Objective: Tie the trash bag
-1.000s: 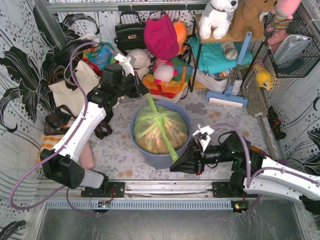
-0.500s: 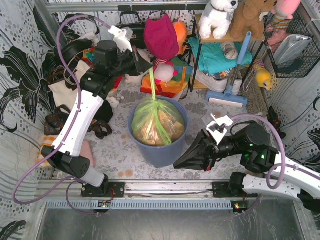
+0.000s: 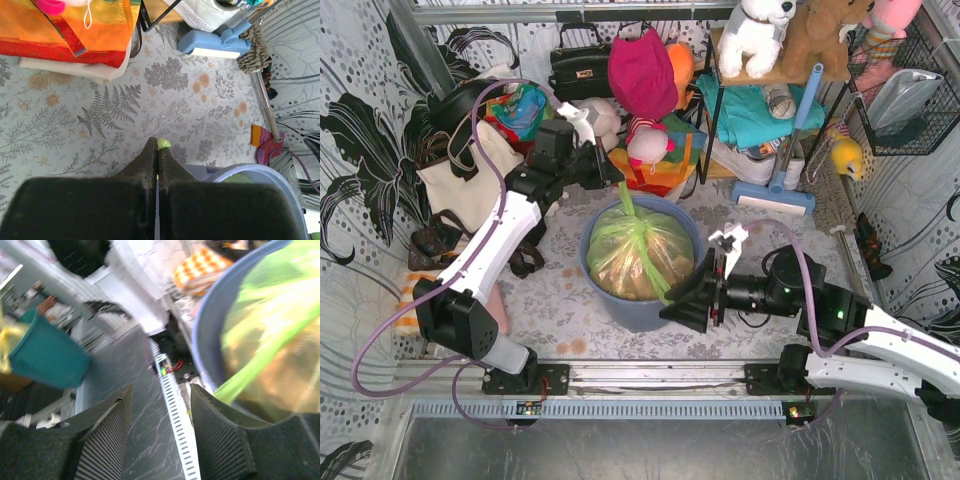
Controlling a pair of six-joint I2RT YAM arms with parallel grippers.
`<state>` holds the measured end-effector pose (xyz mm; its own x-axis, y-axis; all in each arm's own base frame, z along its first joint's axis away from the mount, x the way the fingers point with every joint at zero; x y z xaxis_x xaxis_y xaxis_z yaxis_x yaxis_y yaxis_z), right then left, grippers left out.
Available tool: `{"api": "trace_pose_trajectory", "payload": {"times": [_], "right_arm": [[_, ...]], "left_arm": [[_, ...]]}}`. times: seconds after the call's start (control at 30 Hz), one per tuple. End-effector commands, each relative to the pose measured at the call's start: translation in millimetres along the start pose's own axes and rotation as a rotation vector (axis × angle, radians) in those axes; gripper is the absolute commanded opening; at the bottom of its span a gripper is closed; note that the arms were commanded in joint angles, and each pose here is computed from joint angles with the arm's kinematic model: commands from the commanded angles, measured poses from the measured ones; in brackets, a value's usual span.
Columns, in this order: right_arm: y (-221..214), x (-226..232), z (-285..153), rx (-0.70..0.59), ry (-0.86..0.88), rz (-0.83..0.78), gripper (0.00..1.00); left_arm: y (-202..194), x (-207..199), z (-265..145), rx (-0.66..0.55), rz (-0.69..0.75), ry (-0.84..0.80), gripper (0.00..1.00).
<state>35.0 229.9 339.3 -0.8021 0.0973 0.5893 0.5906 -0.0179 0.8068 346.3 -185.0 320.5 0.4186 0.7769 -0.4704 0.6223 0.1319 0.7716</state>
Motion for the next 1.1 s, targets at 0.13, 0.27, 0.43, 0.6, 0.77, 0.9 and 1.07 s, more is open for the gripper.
{"api": "trace_pose_trajectory", "payload": {"times": [0.13, 0.27, 0.43, 0.6, 0.77, 0.9, 1.07], "right_arm": [[29, -34, 1, -0.006, -0.536, 0.148, 0.54], [29, -37, 5, 0.041, -0.596, 0.182, 0.55], [22, -32, 11, 0.092, -0.549, 0.206, 0.50], [19, -28, 14, 0.122, -0.517, 0.229, 0.38], [18, -25, 16, 0.111, -0.477, 0.243, 0.34], [17, -23, 22, 0.094, -0.430, 0.254, 0.25], [14, -22, 29, 0.024, -0.339, 0.285, 0.08]], "left_arm": [[12, -17, -24, -0.102, 0.040, -0.068, 0.00], [9, -16, -25, -0.100, 0.040, -0.067, 0.00], [10, -16, -25, -0.103, 0.043, -0.069, 0.00], [10, -16, -24, -0.102, 0.043, -0.073, 0.00], [11, -17, -23, -0.101, 0.041, -0.077, 0.00], [11, -17, -23, -0.101, 0.041, -0.077, 0.00], [11, -17, -22, -0.096, 0.038, -0.078, 0.00]]}}
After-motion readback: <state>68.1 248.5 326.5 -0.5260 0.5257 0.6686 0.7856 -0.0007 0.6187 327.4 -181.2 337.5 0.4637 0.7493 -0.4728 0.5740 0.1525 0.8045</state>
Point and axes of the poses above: each gripper's point midway between its finger pads, its own z axis out along the fingers, its own x axis along the line the jaws close on, y = z × x, the point moved 6 cm from there along -z, back along the fingers, and after that the axes turned 6 degrees about z, right-handed, at the moved point
